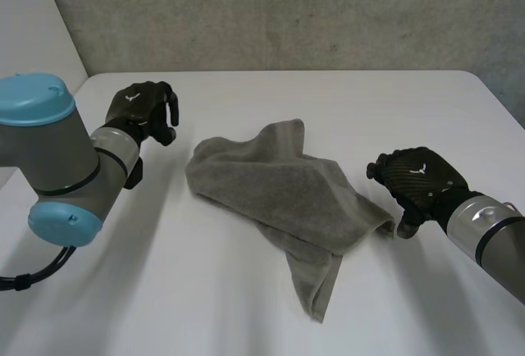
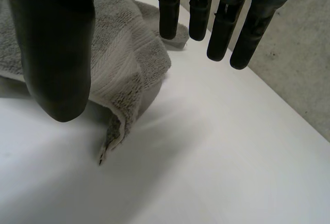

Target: Fold the towel.

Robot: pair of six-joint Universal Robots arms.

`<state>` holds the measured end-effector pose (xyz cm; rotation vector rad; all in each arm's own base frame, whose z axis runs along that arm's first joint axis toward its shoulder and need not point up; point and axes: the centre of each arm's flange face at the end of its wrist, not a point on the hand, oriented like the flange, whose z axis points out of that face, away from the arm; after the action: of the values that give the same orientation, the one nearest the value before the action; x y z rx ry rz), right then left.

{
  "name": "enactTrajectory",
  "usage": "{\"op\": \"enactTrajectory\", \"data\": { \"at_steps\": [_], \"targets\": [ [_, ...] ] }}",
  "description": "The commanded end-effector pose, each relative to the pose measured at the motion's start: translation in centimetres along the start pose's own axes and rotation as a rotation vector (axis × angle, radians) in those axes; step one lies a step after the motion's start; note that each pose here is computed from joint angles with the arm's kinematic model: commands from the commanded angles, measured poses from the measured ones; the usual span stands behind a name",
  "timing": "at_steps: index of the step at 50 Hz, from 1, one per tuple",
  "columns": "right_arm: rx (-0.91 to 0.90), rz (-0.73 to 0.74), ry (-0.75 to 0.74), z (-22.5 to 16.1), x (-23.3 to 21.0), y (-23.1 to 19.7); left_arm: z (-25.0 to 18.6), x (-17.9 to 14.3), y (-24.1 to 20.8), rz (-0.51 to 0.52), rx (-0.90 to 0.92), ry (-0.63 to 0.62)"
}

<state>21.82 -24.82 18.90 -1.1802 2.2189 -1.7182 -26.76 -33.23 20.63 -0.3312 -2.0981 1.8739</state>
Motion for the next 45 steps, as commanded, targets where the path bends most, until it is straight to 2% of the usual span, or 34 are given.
{"op": "enactTrajectory", "data": {
  "at_steps": [1,3,5,6,8,13,26,45],
  "targets": [
    [-0.023,0.010,-0.034,1.3,-0.7,1.3,-0.4,1.5,0.4,0.011,-0.011,0.046],
    [-0.024,0.009,-0.055,1.6,-1.3,1.6,-0.5,2.0,0.6,0.029,-0.013,0.067],
    [-0.015,-0.006,-0.096,2.1,-2.6,1.7,-0.6,2.9,0.9,0.099,-0.015,0.107],
    [-0.015,-0.006,-0.096,2.1,-2.6,1.7,-0.6,2.9,0.9,0.099,-0.015,0.107],
    [-0.024,-0.006,-0.116,2.6,-3.1,2.1,-0.5,3.3,1.6,0.184,-0.024,0.126],
    [-0.034,-0.005,-0.133,3.3,-3.6,2.7,0.2,4.1,2.9,0.275,-0.035,0.147],
    [-0.002,-0.023,-0.100,4.1,-3.2,3.1,2.0,5.6,6.2,0.304,-0.104,0.190],
    [-0.002,-0.021,-0.081,4.2,-3.2,3.3,0.8,6.7,8.0,0.347,-0.188,0.223]
  ]
}}
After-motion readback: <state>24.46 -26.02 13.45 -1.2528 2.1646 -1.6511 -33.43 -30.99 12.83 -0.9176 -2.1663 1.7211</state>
